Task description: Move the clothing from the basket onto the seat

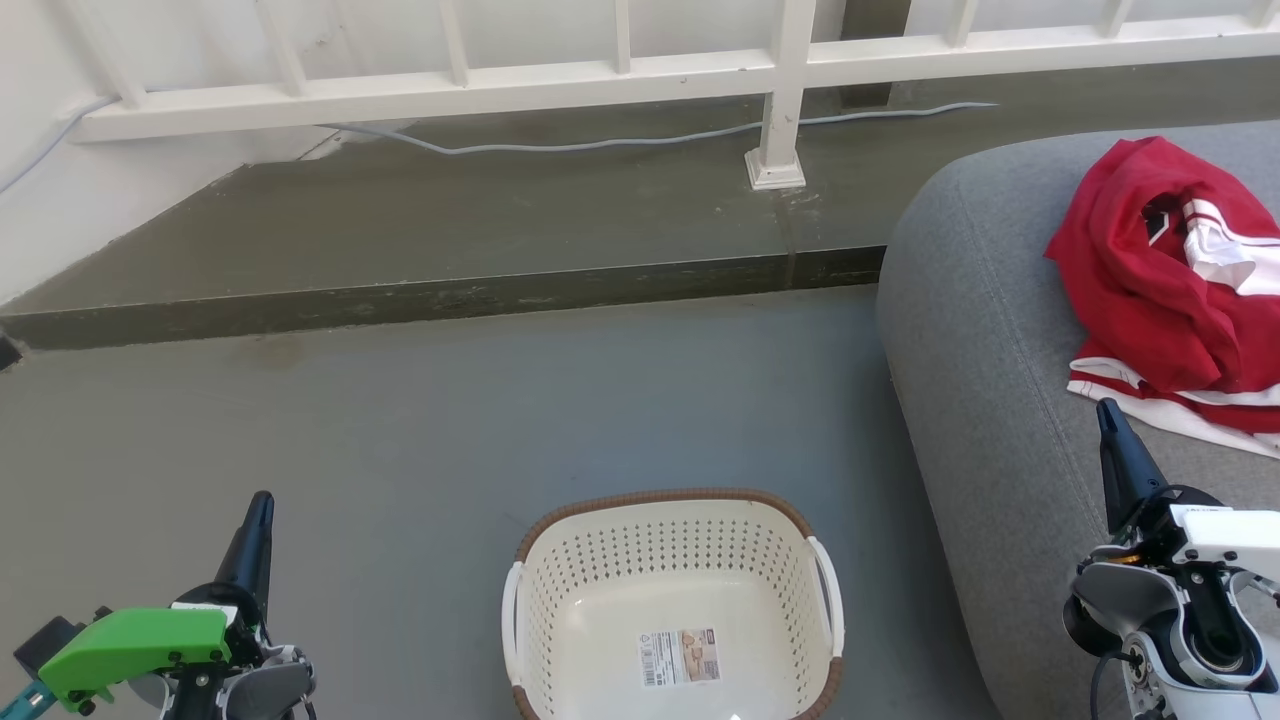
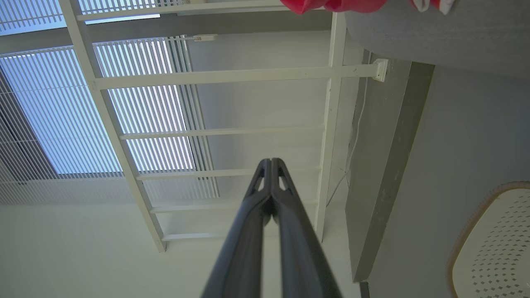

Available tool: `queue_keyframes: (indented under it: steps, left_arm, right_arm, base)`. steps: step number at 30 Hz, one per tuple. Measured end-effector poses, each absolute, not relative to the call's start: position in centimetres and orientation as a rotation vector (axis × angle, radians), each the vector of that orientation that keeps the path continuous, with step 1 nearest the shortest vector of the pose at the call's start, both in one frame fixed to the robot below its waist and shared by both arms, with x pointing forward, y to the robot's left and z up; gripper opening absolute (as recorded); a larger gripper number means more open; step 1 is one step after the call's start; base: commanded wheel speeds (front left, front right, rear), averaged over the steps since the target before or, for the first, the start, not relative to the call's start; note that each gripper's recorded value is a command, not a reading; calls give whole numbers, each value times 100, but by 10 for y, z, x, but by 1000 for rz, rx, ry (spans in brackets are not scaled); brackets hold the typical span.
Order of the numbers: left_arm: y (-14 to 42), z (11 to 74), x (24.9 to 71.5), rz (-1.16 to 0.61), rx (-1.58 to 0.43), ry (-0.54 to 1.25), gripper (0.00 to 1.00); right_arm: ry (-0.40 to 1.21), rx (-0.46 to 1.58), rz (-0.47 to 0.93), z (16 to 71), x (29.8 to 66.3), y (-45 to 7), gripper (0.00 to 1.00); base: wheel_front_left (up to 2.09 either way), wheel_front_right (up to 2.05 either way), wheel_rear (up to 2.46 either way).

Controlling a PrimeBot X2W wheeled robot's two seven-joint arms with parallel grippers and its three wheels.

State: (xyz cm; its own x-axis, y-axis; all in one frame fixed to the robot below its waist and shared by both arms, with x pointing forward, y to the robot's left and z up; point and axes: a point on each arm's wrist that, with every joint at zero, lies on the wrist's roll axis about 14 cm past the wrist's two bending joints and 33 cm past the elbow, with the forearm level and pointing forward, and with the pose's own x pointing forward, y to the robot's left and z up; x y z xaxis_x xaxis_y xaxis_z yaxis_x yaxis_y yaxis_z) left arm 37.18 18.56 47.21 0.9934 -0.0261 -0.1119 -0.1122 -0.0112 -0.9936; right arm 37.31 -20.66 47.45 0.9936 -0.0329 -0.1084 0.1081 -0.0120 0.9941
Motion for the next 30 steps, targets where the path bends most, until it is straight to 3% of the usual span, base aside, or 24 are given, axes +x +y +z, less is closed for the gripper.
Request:
queue_keyframes:
  steps: [30]
  left_arm:
    - [186,472,372,69,-1583,108,0]
  right_arm:
    - [56,1581,-107,475,373,-207,0]
  base:
    - [0,0,0]
